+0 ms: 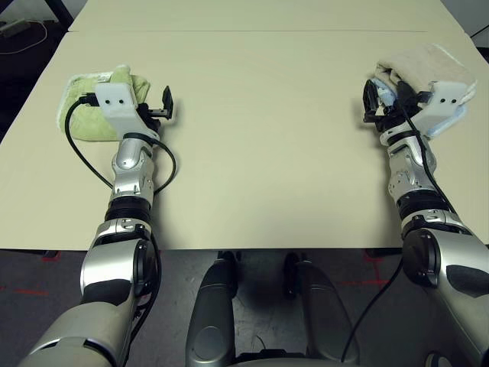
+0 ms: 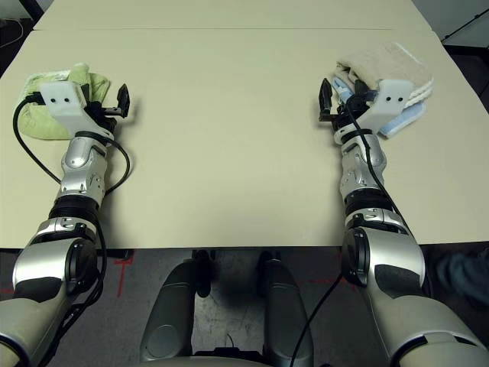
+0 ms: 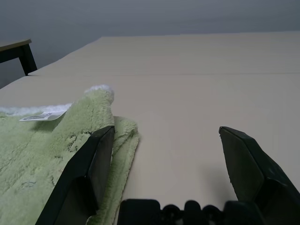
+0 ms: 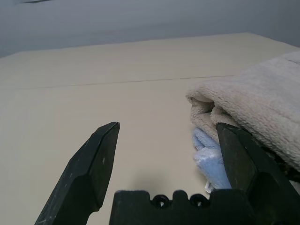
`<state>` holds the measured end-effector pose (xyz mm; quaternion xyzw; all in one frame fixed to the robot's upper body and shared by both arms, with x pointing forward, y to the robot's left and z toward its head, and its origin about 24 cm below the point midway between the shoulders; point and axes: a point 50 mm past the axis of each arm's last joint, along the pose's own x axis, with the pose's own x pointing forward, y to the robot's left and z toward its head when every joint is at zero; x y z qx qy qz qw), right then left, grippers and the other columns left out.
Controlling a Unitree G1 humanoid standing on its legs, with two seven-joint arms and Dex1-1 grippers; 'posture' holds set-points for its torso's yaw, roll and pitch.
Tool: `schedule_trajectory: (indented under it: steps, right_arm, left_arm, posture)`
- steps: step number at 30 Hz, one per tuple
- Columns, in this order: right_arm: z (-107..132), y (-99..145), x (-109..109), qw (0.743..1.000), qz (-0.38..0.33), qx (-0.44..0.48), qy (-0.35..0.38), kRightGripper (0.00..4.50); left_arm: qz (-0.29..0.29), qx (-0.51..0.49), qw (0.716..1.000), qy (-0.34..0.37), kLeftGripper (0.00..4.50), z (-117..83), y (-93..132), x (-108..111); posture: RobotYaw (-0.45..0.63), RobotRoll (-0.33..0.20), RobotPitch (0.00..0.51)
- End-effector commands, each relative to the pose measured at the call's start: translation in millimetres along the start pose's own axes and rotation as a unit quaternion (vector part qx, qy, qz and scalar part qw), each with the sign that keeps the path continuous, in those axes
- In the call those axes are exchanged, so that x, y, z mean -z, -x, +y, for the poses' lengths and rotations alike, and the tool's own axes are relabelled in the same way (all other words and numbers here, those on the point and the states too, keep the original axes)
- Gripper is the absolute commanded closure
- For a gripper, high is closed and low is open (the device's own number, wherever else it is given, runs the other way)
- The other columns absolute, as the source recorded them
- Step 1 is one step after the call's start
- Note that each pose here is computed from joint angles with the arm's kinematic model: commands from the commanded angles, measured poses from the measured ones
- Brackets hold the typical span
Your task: Fold the towel and set it aside.
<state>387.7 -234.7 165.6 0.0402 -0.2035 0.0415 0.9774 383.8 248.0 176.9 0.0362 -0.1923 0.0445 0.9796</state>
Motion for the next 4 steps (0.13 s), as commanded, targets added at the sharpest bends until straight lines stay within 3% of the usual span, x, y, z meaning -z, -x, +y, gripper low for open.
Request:
schedule_trajectory:
  steps: [1, 4]
  right_arm:
    - [-4.3, 1.2, 0.4, 1.0, 0.01, 0.002, 0.008, 0.04]
    - [-4.4, 1.2, 0.6, 1.0, 0.012, 0.004, 0.01, 0.04]
  left_arm:
    - [0.013, -0.007, 1.0, 0.004, 0.0, 1.4, 0.8, 3.4]
    - [0.016, -0.008, 1.0, 0.0, 0.0, 2.4, 0.6, 3.7]
  posture:
    - [0.01, 0.0, 0.229]
    - [0.01, 0.0, 0.228]
